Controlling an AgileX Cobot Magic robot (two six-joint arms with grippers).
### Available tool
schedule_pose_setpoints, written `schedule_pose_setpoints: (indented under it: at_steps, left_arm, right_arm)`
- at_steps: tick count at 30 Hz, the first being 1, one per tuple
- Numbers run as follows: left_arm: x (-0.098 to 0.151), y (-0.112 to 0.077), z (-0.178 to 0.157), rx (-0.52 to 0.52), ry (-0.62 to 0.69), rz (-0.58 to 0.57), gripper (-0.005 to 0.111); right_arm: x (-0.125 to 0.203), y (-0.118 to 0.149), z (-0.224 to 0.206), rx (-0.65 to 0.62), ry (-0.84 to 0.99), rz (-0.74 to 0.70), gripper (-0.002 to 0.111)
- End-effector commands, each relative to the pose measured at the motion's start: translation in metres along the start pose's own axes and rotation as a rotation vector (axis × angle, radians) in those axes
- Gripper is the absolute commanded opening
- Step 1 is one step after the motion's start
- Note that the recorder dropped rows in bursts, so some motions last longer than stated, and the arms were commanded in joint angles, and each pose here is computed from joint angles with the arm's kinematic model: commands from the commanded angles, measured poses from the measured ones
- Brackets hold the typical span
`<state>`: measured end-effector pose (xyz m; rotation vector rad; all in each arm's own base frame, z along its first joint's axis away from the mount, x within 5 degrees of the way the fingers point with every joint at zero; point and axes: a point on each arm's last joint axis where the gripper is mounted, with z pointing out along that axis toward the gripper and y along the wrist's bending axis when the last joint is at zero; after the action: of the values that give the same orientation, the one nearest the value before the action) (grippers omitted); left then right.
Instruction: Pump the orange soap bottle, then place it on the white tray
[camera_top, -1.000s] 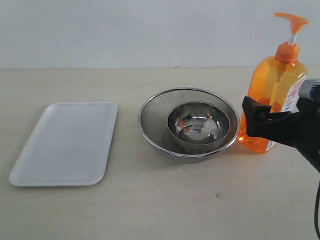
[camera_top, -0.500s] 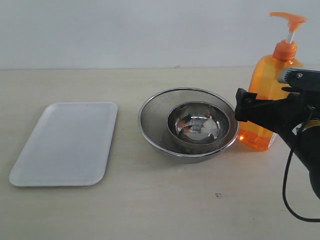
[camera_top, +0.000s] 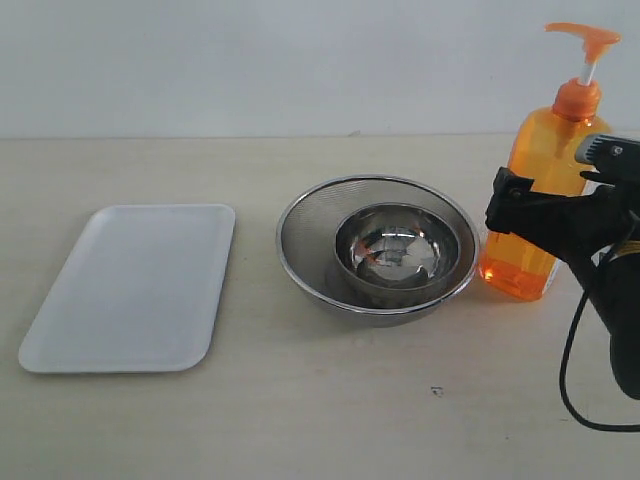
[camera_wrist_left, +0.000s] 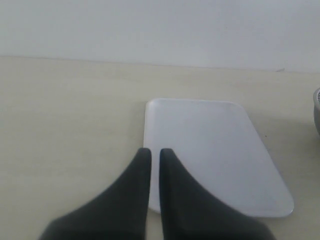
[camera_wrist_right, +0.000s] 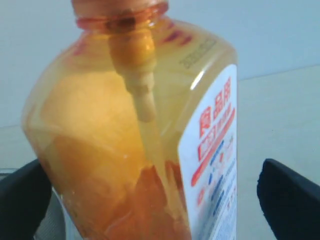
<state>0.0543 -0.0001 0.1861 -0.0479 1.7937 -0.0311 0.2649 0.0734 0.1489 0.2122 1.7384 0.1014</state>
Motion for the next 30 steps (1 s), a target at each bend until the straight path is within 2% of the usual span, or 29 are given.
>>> schedule_pose_setpoints:
  at_steps: [1, 5, 10, 14, 28, 30]
  left_arm:
    - [0.001, 0.0, 0.0, -0.003, -0.004, -0.002, 0.006]
    - [0.001, 0.0, 0.0, -0.003, -0.004, -0.002, 0.006]
    - [0.001, 0.0, 0.0, -0.003, -0.004, -0.002, 0.006]
    - [0.001, 0.0, 0.0, -0.003, -0.004, -0.002, 0.006]
    - [0.001, 0.0, 0.0, -0.003, -0.004, -0.002, 0.006]
    - [0.001, 0.0, 0.0, -0.003, -0.004, -0.002, 0.006]
  right_arm:
    - [-0.003, -0.004, 0.0, 0.051, -0.022, -0.024, 0.104]
    - [0.001, 0.001, 0.0, -0.015, 0.012, -0.026, 0.104]
    - [-0.004, 0.007, 0.001, -0.063, -0.031, -0.001, 0.104]
    - [-0.006, 0.007, 0.01, -0.009, -0.015, 0.044, 0.104]
    - [0.007, 0.013, 0.03, 0.002, -0.026, 0.021, 0.104]
    - [0.007, 0.012, 0.03, 0.009, -0.033, 0.003, 0.101]
